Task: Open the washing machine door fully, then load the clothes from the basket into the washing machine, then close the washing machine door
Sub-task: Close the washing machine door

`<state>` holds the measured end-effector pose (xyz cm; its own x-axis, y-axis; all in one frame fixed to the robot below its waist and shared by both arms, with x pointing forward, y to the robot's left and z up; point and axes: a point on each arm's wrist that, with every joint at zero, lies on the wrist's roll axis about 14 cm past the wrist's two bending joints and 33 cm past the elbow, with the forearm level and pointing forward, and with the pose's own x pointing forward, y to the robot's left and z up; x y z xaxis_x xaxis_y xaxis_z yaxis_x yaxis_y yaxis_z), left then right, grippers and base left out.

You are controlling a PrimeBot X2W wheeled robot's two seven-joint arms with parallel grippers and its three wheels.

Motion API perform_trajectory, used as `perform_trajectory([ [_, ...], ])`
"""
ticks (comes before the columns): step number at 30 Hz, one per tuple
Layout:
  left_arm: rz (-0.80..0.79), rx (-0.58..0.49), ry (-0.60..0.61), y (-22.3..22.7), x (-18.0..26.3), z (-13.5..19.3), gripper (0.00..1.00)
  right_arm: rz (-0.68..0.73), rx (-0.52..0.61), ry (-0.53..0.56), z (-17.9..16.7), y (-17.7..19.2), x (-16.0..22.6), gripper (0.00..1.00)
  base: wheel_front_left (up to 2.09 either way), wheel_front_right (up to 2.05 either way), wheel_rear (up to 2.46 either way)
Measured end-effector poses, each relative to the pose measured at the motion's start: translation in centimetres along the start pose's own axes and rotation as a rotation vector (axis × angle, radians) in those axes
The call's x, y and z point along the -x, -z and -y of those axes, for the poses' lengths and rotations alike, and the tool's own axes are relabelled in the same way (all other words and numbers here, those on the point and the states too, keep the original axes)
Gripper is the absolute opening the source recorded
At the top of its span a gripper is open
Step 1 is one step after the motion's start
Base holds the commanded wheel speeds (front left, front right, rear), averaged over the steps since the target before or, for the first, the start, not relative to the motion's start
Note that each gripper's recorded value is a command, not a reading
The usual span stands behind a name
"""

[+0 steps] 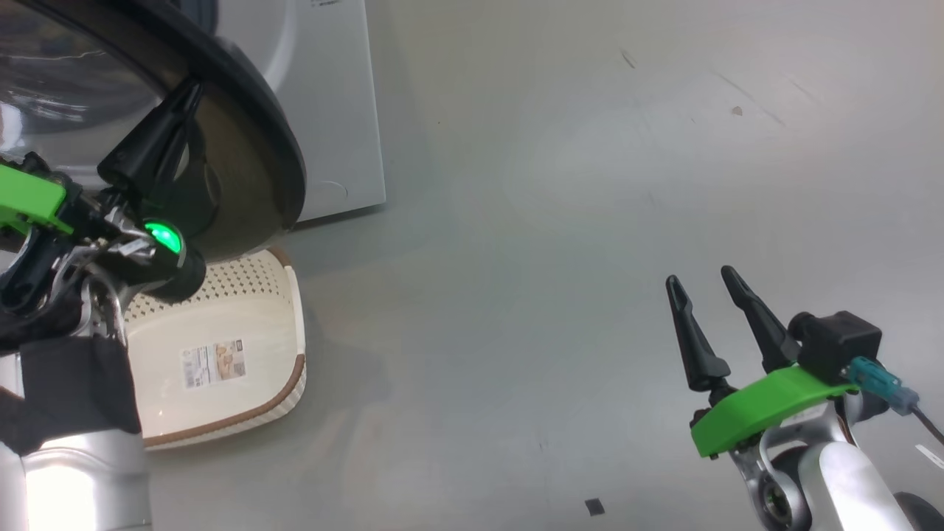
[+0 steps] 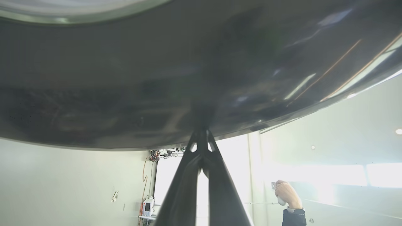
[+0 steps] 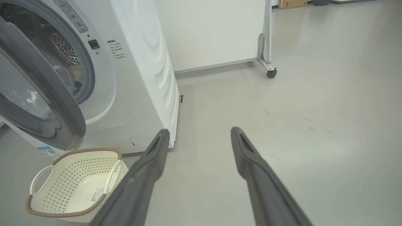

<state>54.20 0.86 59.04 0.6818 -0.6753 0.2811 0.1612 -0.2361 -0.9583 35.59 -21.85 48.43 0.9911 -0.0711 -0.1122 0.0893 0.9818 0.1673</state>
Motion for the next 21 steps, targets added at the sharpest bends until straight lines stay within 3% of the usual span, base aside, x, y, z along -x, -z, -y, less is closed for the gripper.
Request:
perform_trajectory([
  [12,0.011,-0.001,0.025,0.1,-1.3,0.6,0.00,0.014,0.004,0.017,0.5,-0.4,0.3,1.00,0.00,0.00,0.00],
  [21,0.058,-0.075,0.023,-0.6,1.5,1.4,0.00,0.027,0.008,0.017,0.7,-0.7,-0.6,1.00,0.00,0.00,0.00],
])
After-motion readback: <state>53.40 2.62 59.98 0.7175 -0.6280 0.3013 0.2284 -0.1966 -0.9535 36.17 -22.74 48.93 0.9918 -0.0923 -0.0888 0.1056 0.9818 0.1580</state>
